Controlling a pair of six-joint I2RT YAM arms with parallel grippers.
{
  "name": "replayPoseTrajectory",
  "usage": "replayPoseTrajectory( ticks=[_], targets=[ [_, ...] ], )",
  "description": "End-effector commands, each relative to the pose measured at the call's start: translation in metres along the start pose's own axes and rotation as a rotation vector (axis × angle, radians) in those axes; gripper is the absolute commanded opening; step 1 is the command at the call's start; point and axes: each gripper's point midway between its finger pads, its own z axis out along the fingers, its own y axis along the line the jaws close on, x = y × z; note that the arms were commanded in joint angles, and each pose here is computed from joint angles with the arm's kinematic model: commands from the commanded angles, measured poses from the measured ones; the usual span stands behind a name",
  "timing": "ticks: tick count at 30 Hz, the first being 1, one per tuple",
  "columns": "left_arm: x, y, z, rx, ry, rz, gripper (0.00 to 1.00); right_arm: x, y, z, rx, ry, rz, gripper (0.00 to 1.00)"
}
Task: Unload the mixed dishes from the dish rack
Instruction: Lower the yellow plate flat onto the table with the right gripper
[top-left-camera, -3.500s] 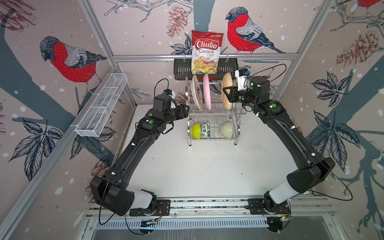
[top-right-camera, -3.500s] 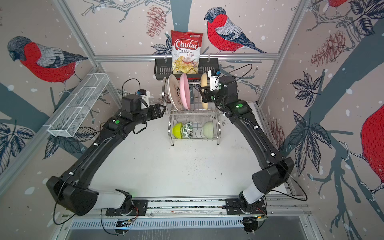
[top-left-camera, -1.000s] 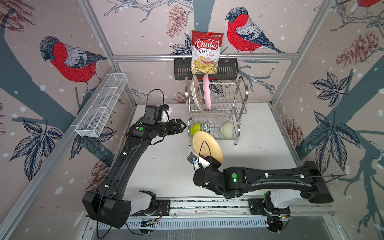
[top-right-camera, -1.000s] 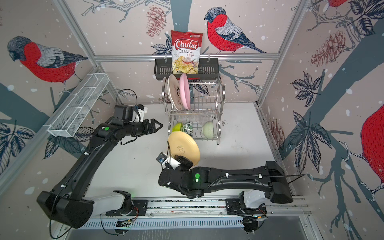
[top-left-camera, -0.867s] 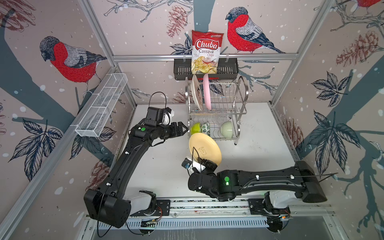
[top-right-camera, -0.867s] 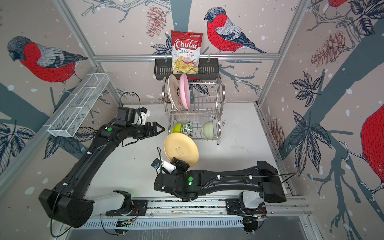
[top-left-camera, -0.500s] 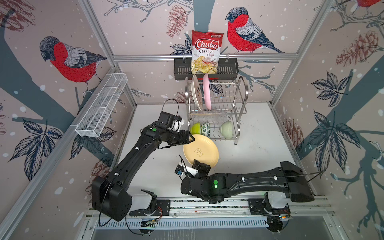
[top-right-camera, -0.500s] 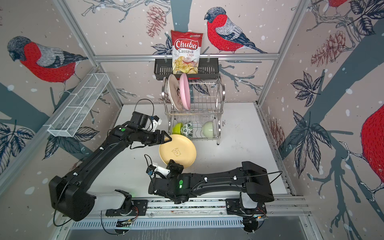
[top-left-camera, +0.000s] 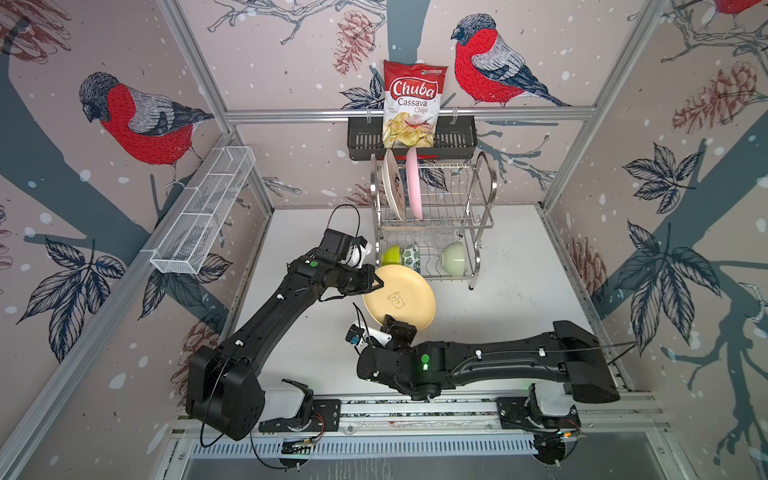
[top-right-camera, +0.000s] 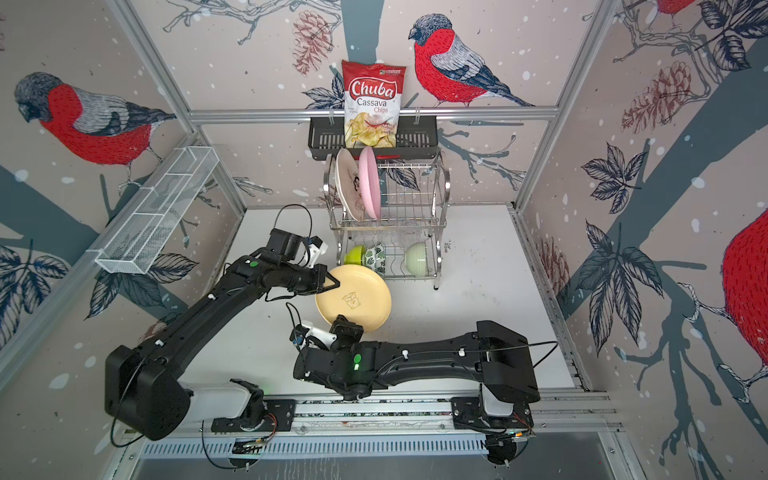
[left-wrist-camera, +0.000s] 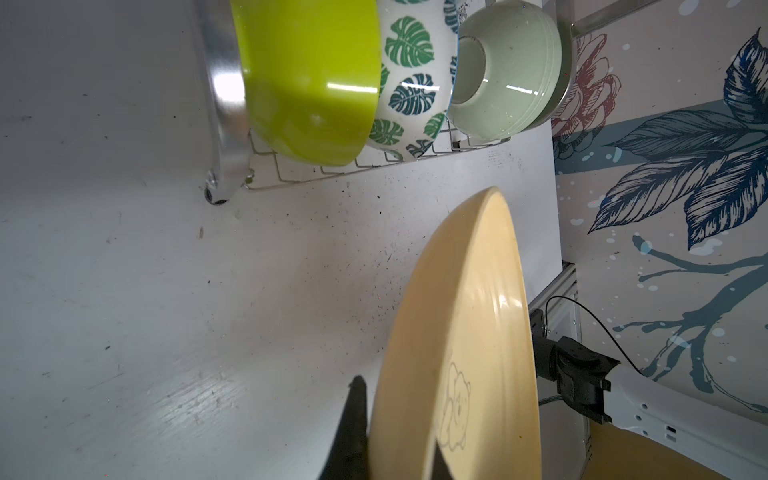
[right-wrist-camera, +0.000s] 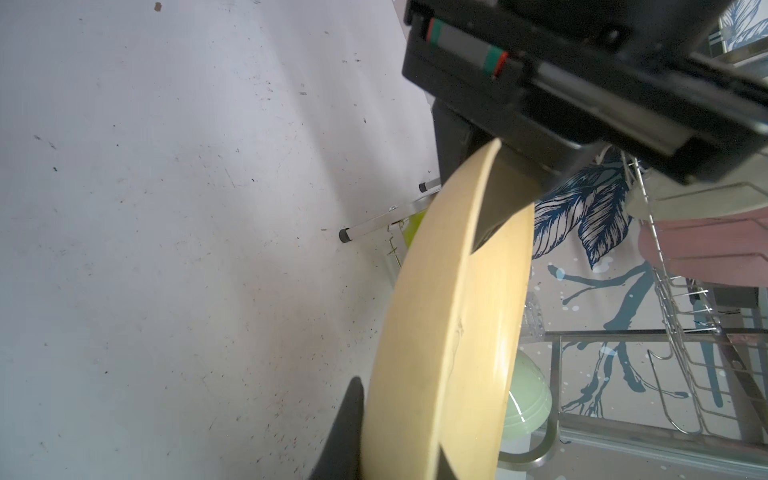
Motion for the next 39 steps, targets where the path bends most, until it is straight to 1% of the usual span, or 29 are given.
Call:
replayPoseTrajectory(
  ticks=[1, 3, 4, 5, 6, 7, 11, 12, 13, 14, 15, 20, 22, 24, 26, 27, 28, 30, 31, 33, 34, 36, 39],
  targets=[
    [0.005, -0.011, 0.002, 0.062, 0.03, 0.018, 0.0, -0.019, -0.008, 0.001, -0.001, -0.055, 0.117, 0.0],
    [0.004, -0.014, 0.002, 0.076, 0.033, 0.022, 0.0, -0.018, -0.007, 0.002, -0.02, -0.055, 0.14, 0.01],
    [0.004, -0.016, 0.002, 0.086, 0.034, 0.023, 0.0, -0.018, -0.006, 0.003, -0.036, -0.056, 0.153, 0.05],
    [0.004, -0.017, 0.002, 0.096, 0.034, 0.024, 0.0, -0.017, -0.004, 0.003, -0.06, -0.057, 0.171, 0.11],
    [0.004, -0.019, 0.002, 0.104, 0.034, 0.024, 0.0, -0.018, -0.001, 0.003, -0.088, -0.062, 0.194, 0.25],
    [0.004, -0.02, 0.002, 0.11, 0.035, 0.026, 0.0, -0.019, 0.001, 0.002, -0.114, -0.067, 0.213, 0.35],
    [0.004, -0.024, 0.001, 0.13, 0.035, 0.033, 0.0, -0.029, 0.01, -0.006, -0.248, -0.123, 0.319, 0.62],
    [0.003, -0.025, 0.001, 0.135, 0.033, 0.036, 0.0, -0.032, 0.011, -0.008, -0.283, -0.14, 0.352, 0.75],
    [0.003, -0.025, 0.001, 0.137, 0.033, 0.036, 0.0, -0.035, 0.011, -0.011, -0.316, -0.155, 0.382, 0.78],
    [0.003, -0.025, 0.001, 0.137, 0.035, 0.036, 0.0, -0.039, 0.011, -0.014, -0.357, -0.174, 0.414, 0.84],
    [0.003, -0.026, 0.001, 0.14, 0.034, 0.038, 0.0, -0.042, 0.011, -0.018, -0.397, -0.193, 0.449, 0.86],
    [0.003, -0.025, 0.001, 0.139, 0.034, 0.044, 0.0, -0.065, 0.003, -0.045, -0.645, -0.319, 0.615, 0.88],
    [0.003, -0.025, 0.001, 0.139, 0.035, 0.045, 0.0, -0.072, -0.011, -0.059, -0.756, -0.39, 0.706, 0.88],
    [0.002, -0.026, 0.001, 0.14, 0.032, 0.048, 0.0, -0.073, -0.039, -0.072, -0.853, -0.474, 0.828, 0.87],
    [0.003, -0.026, 0.0, 0.14, 0.031, 0.052, 0.0, -0.062, -0.062, -0.072, -0.881, -0.509, 0.94, 0.83],
    [0.002, -0.027, -0.001, 0.141, 0.027, 0.057, 0.0, -0.054, -0.083, -0.075, -0.858, -0.541, 0.998, 0.77],
    [0.002, -0.028, -0.001, 0.143, 0.025, 0.06, 0.0, -0.043, -0.092, -0.07, -0.83, -0.529, 1.046, 0.71],
    [0.001, -0.028, -0.003, 0.144, 0.019, 0.065, 0.0, -0.013, -0.106, -0.054, -0.721, -0.463, 1.147, 0.56],
    [0.001, -0.029, -0.003, 0.145, 0.016, 0.068, 0.0, 0.002, -0.11, -0.045, -0.668, -0.422, 1.184, 0.52],
    [-0.001, -0.031, -0.004, 0.155, 0.011, 0.077, 0.0, 0.036, -0.115, -0.029, -0.574, -0.318, 1.264, 0.46],
    [-0.002, -0.033, -0.005, 0.159, 0.008, 0.08, 0.0, 0.048, -0.114, -0.023, -0.557, -0.281, 1.291, 0.45],
    [-0.004, -0.035, -0.006, 0.167, -0.003, 0.09, 0.0, 0.074, -0.114, -0.014, -0.518, -0.208, 1.359, 0.43],
    [-0.007, -0.039, -0.009, 0.178, -0.018, 0.104, 0.0, 0.099, -0.11, -0.008, -0.493, -0.154, 1.424, 0.43]
  ],
)
